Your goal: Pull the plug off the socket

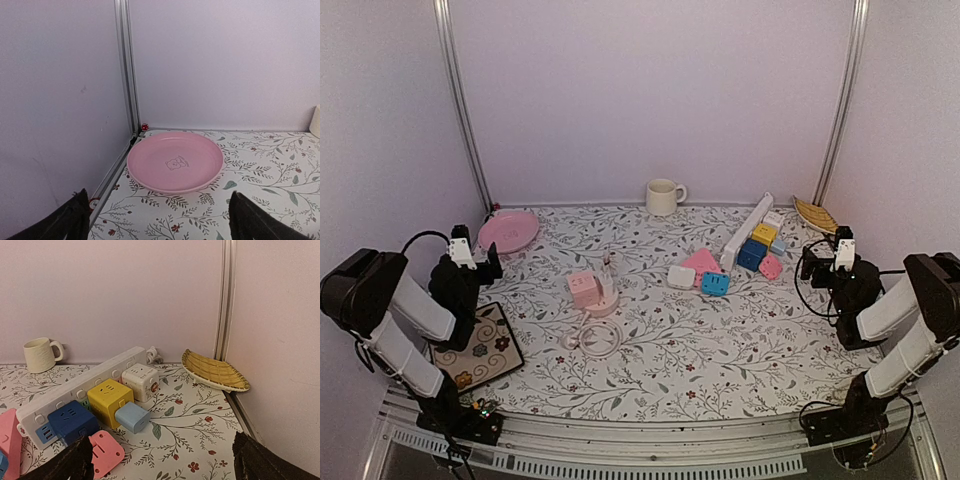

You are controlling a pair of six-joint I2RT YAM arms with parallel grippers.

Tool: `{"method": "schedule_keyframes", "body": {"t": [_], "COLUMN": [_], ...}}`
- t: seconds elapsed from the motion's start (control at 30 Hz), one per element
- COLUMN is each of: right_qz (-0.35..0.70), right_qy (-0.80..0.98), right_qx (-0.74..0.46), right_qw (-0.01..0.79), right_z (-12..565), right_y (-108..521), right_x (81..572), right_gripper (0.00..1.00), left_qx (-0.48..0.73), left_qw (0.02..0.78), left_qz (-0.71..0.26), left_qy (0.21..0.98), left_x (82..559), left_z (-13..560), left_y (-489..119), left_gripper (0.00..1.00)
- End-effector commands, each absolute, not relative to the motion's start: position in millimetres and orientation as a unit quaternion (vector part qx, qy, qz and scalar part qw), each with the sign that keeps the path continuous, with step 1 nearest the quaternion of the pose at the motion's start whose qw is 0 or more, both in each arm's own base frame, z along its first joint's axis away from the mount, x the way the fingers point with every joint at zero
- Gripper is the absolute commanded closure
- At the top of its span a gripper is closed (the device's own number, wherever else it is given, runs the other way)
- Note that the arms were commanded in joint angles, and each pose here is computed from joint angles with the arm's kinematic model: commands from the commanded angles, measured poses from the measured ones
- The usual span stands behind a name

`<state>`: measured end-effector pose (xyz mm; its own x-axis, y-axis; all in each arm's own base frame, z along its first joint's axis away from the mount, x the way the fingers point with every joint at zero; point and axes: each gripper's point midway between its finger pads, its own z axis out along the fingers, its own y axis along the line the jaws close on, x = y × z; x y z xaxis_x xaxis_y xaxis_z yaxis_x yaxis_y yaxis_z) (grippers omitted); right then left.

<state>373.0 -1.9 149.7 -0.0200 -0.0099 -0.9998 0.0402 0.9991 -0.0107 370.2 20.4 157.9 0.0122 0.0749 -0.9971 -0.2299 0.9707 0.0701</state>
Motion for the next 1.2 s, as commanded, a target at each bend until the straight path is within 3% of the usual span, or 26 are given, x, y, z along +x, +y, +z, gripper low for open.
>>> {"method": "schedule_keyframes", "body": {"t": [0.0, 0.37, 0.63, 0.87, 1.17], "right_qz": [-0.018, -0.024, -0.015, 0.052, 0.166], "right_qy": [0.702, 0.698, 0.704, 0.733, 0.711], "right_qx": [0.014, 0.02, 0.078, 0.173, 0.137], "right_qw": [0.712, 0.715, 0.706, 0.655, 0.669], "right_z": [159, 160, 206, 243, 281], "right_y": [-3, -6, -16, -19, 15], "right_x": [376, 373, 370, 375, 356], "right_gripper": [0.01, 0.01, 0.01, 0.01, 0.01], "left_qx": [-0.059, -0.08, -0.113, -0.04, -0.214], "left_qw": [0.712, 0.712, 0.711, 0.677, 0.643], "left_qz": [0.113, 0.124, 0.162, -0.008, -0.073], "left_qy": [0.69, 0.687, 0.675, 0.735, 0.732], "left_x": [371, 369, 363, 375, 347], "left_z": [161, 164, 198, 268, 254], "left_y": [24, 32, 36, -26, 13], "left_gripper": [0.03, 0.03, 0.03, 0.03, 0.03]}}
